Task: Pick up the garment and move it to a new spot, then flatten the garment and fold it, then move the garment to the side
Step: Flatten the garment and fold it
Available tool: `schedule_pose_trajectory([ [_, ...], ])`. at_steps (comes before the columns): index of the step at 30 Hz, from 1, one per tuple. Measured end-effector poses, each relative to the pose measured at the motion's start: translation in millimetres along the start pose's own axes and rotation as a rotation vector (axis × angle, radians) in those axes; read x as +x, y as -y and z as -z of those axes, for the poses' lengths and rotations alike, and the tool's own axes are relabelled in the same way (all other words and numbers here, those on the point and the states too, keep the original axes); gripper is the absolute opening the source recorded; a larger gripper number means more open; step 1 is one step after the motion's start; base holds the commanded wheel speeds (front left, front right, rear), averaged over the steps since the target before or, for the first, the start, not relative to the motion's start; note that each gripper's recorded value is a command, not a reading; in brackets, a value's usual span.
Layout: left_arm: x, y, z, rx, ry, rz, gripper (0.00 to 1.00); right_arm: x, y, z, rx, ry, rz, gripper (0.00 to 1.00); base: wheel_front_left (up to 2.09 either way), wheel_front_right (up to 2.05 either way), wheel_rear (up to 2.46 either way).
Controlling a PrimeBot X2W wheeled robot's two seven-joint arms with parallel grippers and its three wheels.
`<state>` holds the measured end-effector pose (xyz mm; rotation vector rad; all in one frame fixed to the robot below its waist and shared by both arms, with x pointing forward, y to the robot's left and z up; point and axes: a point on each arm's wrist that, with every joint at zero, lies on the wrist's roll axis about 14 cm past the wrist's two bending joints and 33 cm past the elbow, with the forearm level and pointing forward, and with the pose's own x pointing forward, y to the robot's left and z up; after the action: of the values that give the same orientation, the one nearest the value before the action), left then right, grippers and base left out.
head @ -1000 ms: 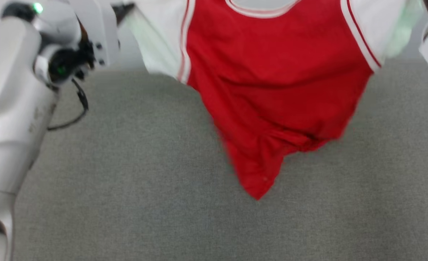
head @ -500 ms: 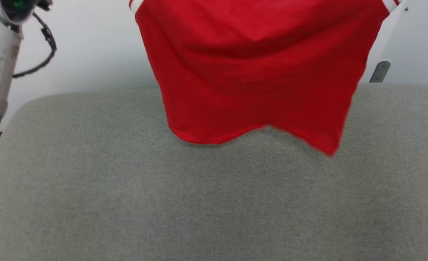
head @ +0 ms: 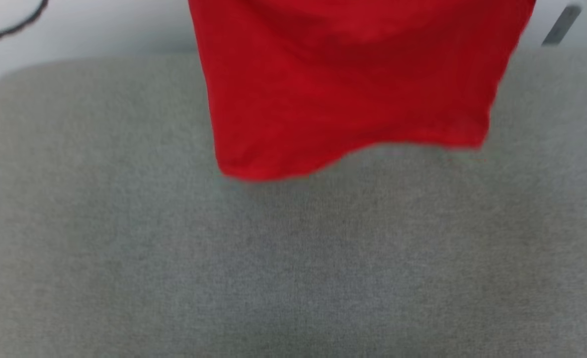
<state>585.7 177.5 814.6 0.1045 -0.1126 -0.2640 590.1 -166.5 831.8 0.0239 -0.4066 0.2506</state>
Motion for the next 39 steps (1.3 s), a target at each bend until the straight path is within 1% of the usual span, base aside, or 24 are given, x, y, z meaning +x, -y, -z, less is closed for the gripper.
schedule_pose_trajectory([
  [2, 16.3, -0.8, 2.1, 0.028, 0.045, -0.009, 0.00, 12.6, 3.4, 10.8, -0.035, 0.031, 0.008, 0.00, 0.00, 0.00, 0.00],
  [4, 32.2, -1.9, -2.1, 0.032, 0.118, -0.020, 0.00, 24.2, 7.3, 13.5, -0.078, 0.110, 0.015, 0.00, 0.00, 0.00, 0.00],
  [5, 39.3, -2.7, -3.5, 0.054, 0.155, -0.026, 0.00, 28.9, 11.2, 13.8, -0.092, 0.158, 0.024, 0.00, 0.00, 0.00, 0.00],
  [7, 53.3, -3.8, -4.4, 0.046, 0.219, -0.034, 0.00, 38.2, 18.0, 19.4, -0.145, 0.211, 0.034, 0.00, 0.00, 0.00, 0.00],
  [9, 63.0, -4.1, -18.6, 0.059, 0.335, -0.039, 0.00, 49.2, 22.7, 22.4, -0.202, 0.239, 0.040, 0.00, 0.00, 0.00, 0.00],
  [10, 67.1, -6.2, -24.6, 0.040, 0.380, -0.044, 0.00, 54.8, 22.3, 22.9, -0.223, 0.256, 0.037, 0.00, 0.00, 0.00, 0.00],
  [11, 71.0, -6.8, -27.2, 0.043, 0.419, -0.041, 0.00, 59.7, 20.0, 21.7, -0.249, 0.278, 0.029, 0.00, 0.00, 0.00, 0.00],
  [12, 74.9, -7.1, -26.7, 0.036, 0.457, -0.032, 0.00, 63.7, 16.0, 19.4, -0.282, 0.310, 0.017, 0.00, 0.00, 0.00, 0.00],
  [13, 80.1, -8.0, -19.2, 0.011, 0.472, -0.026, 0.00, 66.5, 13.5, 18.9, -0.287, 0.342, 0.012, 0.00, 0.00, 0.00, 0.00],
  [15, 90.4, -11.3, 5.4, 0.001, 0.474, -0.019, 0.00, 71.2, 8.4, 39.8, -0.333, 0.346, -0.008, 0.00, 0.00, 0.00, 0.00],
  [16, 95.2, -14.3, 20.7, -0.012, 0.462, -0.019, 0.00, 72.7, 6.4, 61.3, -0.330, 0.321, -0.018, 0.00, 0.00, 0.00, 0.00],
  [17, 100.0, -17.9, 41.4, -0.021, 0.433, -0.025, 0.00, 73.4, 4.9, 90.4, -0.323, 0.276, -0.029, 0.00, 0.00, 0.00, 0.00],
  [20, 107.1, -32.8, 117.2, -0.065, 0.304, -0.061, 0.00, 67.6, -1.7, 174.6, -0.286, 0.138, -0.059, 0.00, 0.00, 0.00, 0.00],
  [22, 105.1, -36.2, 158.3, -0.077, 0.225, -0.073, 0.00, 62.9, -5.7, 211.4, -0.264, 0.080, -0.073, 0.00, 0.00, 0.00, 0.00],
  [23, 103.7, -35.6, 171.4, -0.094, 0.202, -0.074, 0.00, 60.5, -8.7, 228.0, -0.248, 0.052, -0.082, 0.00, 0.00, 0.00, 0.00],
  [26, 96.0, -31.0, 198.4, -0.089, 0.144, -0.059, 0.00, 50.2, -20.4, 270.1, -0.195, -0.025, -0.111, 0.00, 0.00, 0.00, 0.00],
  [28, 85.4, -26.1, 220.6, -0.074, 0.085, -0.042, 0.00, 41.0, -25.3, 288.8, -0.154, -0.066, -0.121, 0.00, 0.00, 0.00, 0.00],
  [29, 79.3, -23.1, 228.1, -0.084, 0.065, -0.036, 0.00, 35.9, -26.8, 294.1, -0.141, -0.083, -0.125, 0.00, 0.00, 0.00, 0.00],
  [30, 73.6, -18.2, 234.1, -0.090, 0.040, -0.022, 0.00, 31.1, -26.8, 296.3, -0.126, -0.092, -0.126, 0.00, 0.00, 0.00, 0.00],
  [31, 67.0, -13.1, 238.1, -0.074, 0.018, -0.001, 0.00, 26.1, -27.7, 296.9, -0.123, -0.100, -0.135, 0.00, 0.00, 0.00, 0.00],
  [33, 52.6, -7.8, 244.5, -0.126, -0.021, 0.010, 0.00, 15.0, -29.8, 296.5, -0.114, -0.114, -0.153, 0.00, 0.00, 0.00, 0.00],
  [34, 42.9, -6.7, 250.1, -0.135, -0.048, 0.015, 0.00, 7.5, -30.4, 297.9, -0.102, -0.127, -0.158, 0.00, 0.00, 0.00, 0.00],
  [37, 8.7, -5.4, 264.9, -0.130, -0.124, 0.035, 0.00, -19.6, -28.5, 299.0, -0.068, -0.168, -0.164, 0.00, 0.00, 0.00, 0.00],
  [39, -17.2, -3.4, 274.8, -0.100, -0.182, 0.058, 0.00, -41.4, -25.4, 298.0, -0.059, -0.199, -0.165, 0.00, 0.00, 0.00, 0.00],
])
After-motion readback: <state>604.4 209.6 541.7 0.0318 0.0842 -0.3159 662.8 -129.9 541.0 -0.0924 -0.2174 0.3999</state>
